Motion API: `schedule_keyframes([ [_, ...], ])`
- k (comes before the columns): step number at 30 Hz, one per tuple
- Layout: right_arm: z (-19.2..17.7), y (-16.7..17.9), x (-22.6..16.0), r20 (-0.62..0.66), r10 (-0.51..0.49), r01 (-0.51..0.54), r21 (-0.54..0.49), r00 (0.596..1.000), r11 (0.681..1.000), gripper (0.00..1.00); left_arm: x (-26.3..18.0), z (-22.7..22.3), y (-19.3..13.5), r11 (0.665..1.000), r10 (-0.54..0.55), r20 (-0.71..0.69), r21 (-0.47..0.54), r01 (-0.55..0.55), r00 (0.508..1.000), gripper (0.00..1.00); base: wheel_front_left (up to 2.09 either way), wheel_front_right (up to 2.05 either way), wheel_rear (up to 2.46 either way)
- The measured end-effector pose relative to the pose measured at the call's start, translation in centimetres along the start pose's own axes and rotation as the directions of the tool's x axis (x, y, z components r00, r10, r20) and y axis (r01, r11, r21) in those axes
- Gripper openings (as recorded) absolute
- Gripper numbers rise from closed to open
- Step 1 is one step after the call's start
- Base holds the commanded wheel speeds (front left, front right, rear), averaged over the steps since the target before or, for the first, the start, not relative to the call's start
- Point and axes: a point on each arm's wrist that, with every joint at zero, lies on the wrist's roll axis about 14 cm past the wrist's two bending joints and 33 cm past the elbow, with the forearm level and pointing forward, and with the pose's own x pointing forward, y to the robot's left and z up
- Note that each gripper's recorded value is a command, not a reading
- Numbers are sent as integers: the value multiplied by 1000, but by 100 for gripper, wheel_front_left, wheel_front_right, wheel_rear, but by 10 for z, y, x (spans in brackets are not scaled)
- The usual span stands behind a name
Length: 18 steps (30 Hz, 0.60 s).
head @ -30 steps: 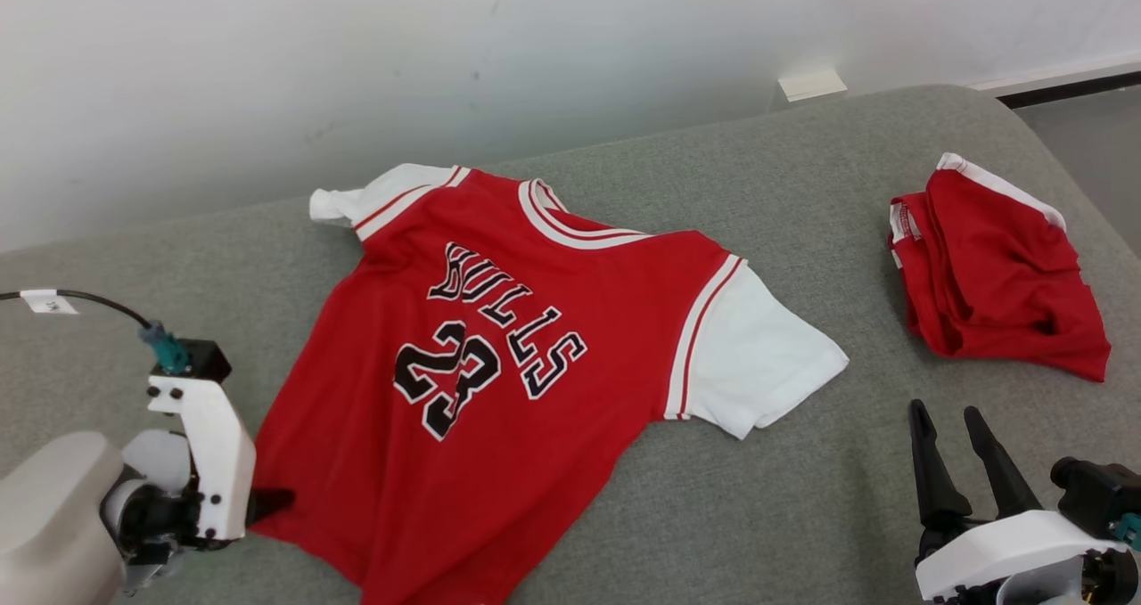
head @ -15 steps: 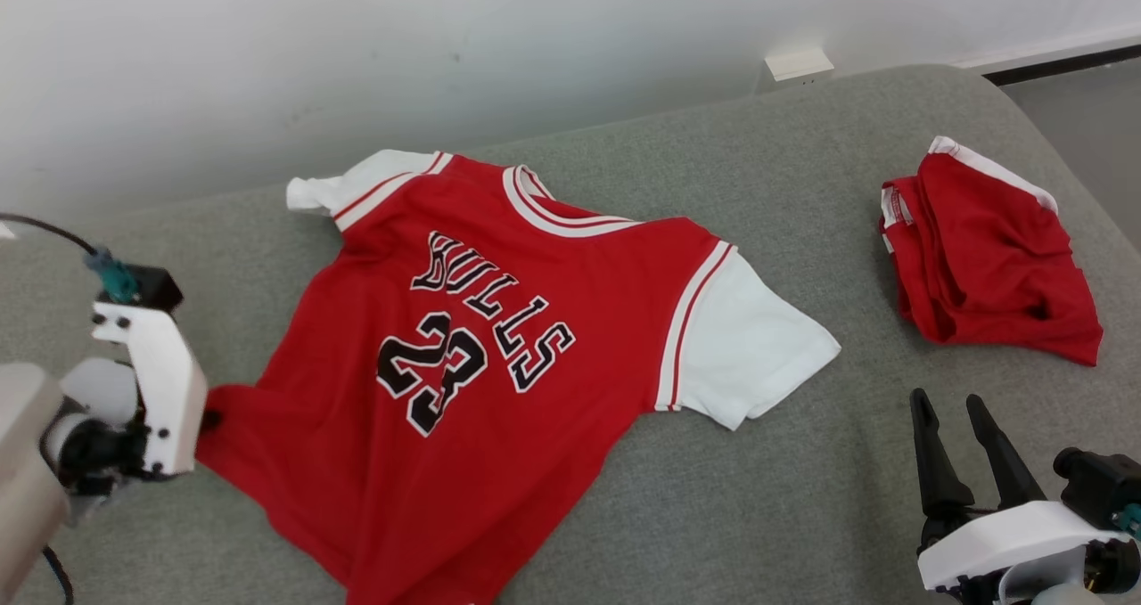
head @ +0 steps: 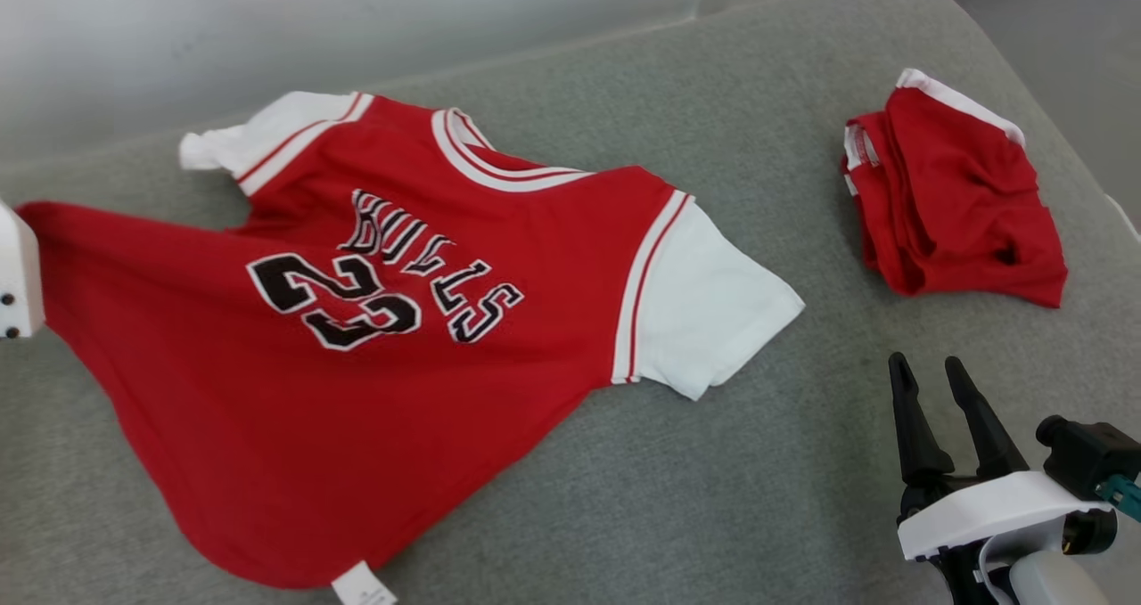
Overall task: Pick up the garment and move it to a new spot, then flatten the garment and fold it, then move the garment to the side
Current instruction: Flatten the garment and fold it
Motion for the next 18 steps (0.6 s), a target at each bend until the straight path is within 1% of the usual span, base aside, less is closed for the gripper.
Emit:
schedule_keyframes([
  [3,0,-5,0,1,-17,17,-2,1000,1000,100,13,5,-2,1000,17,35,-2,-17,999,0,0,0,0],
  [5,-2,-8,-2,-4,-27,27,-2,1000,1000,100,19,-2,-10,1000,3,12,7,-3,1000,0,0,0,0],
  [6,-3,-9,-3,-6,-30,30,-1,1000,1000,100,21,-2,-14,1000,-4,15,-4,4,1000,48,0,0,0],
  [7,-3,-8,-2,-4,-29,29,0,1000,1000,100,21,-3,-17,1000,-10,17,-17,10,1000,100,0,0,0],
  [12,-1,3,0,7,5,-5,8,1000,1000,100,11,-6,-29,999,-42,22,-6,42,999,100,0,0,0],
  [18,8,18,3,33,65,-65,3,997,998,100,-21,18,-40,997,-78,188,27,74,979,100,0,0,0],
])
